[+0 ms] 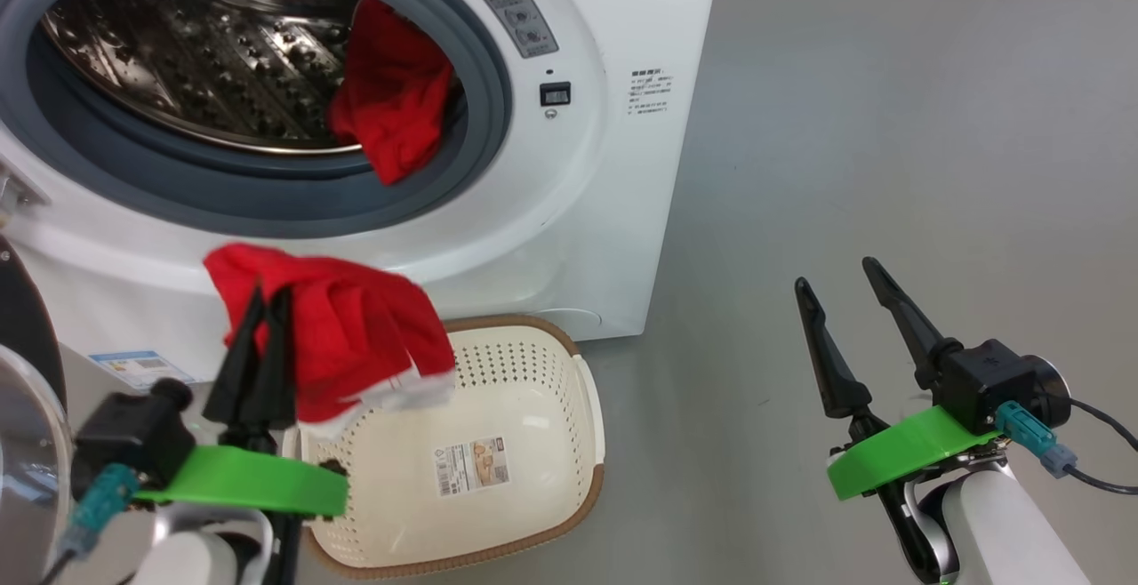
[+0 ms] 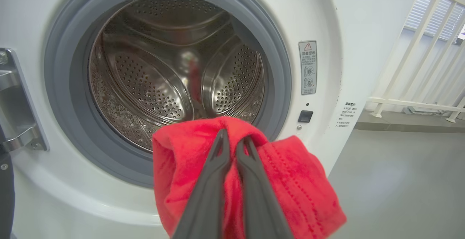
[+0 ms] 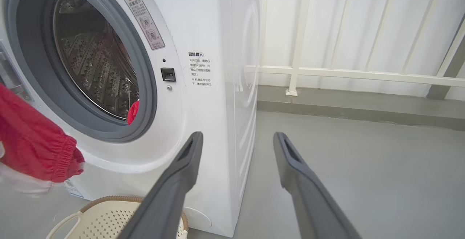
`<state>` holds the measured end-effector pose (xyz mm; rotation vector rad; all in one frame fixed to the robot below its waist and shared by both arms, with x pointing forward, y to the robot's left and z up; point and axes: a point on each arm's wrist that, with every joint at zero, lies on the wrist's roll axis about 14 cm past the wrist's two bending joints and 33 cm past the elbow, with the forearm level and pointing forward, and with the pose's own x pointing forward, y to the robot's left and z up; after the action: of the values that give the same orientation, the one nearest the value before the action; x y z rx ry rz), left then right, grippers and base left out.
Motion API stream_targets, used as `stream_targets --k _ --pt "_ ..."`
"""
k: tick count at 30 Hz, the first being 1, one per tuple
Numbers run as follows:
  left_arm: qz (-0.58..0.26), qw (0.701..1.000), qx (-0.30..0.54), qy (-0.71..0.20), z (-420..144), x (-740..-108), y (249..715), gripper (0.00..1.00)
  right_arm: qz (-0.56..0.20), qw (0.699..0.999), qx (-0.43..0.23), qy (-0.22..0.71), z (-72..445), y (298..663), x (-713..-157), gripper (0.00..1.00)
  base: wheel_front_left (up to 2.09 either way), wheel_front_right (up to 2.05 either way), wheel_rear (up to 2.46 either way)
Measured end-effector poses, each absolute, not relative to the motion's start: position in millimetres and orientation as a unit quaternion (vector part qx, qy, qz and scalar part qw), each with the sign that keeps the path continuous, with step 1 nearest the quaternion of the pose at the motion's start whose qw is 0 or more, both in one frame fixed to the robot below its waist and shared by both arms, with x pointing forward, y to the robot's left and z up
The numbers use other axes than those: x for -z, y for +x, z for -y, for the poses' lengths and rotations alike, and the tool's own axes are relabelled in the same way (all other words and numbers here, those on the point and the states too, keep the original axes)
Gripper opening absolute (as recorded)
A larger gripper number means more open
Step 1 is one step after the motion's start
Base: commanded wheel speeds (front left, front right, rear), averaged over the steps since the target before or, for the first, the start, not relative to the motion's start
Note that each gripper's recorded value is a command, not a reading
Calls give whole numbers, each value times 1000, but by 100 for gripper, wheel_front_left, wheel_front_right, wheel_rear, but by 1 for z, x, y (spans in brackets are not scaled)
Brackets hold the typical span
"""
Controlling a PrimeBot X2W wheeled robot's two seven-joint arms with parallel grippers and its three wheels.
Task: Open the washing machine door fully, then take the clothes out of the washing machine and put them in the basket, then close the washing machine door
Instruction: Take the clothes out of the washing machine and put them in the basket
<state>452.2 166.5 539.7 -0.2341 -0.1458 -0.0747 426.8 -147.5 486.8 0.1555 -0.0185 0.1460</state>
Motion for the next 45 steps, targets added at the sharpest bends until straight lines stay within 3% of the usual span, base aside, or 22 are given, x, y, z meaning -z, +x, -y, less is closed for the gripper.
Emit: stream_targets --k 6,12,25,37,45 --pt "39 989 43 -138 -154 -518 450 0 2 994 -75 78 146 428 -481 100 0 0 0" --pt "-48 986 32 -157 -148 -461 448 0 -11 994 -73 81 147 430 -471 100 0 0 0" --pt "-244 948 31 -201 -126 -357 456 0 -36 993 -75 81 145 443 -449 100 0 0 0" --pt "-413 888 28 -199 -114 -282 455 0 -63 992 -71 80 147 461 -421 100 0 0 0" --pt "-456 867 40 -197 -104 -258 455 0 -79 992 -62 78 153 465 -406 100 0 0 0"
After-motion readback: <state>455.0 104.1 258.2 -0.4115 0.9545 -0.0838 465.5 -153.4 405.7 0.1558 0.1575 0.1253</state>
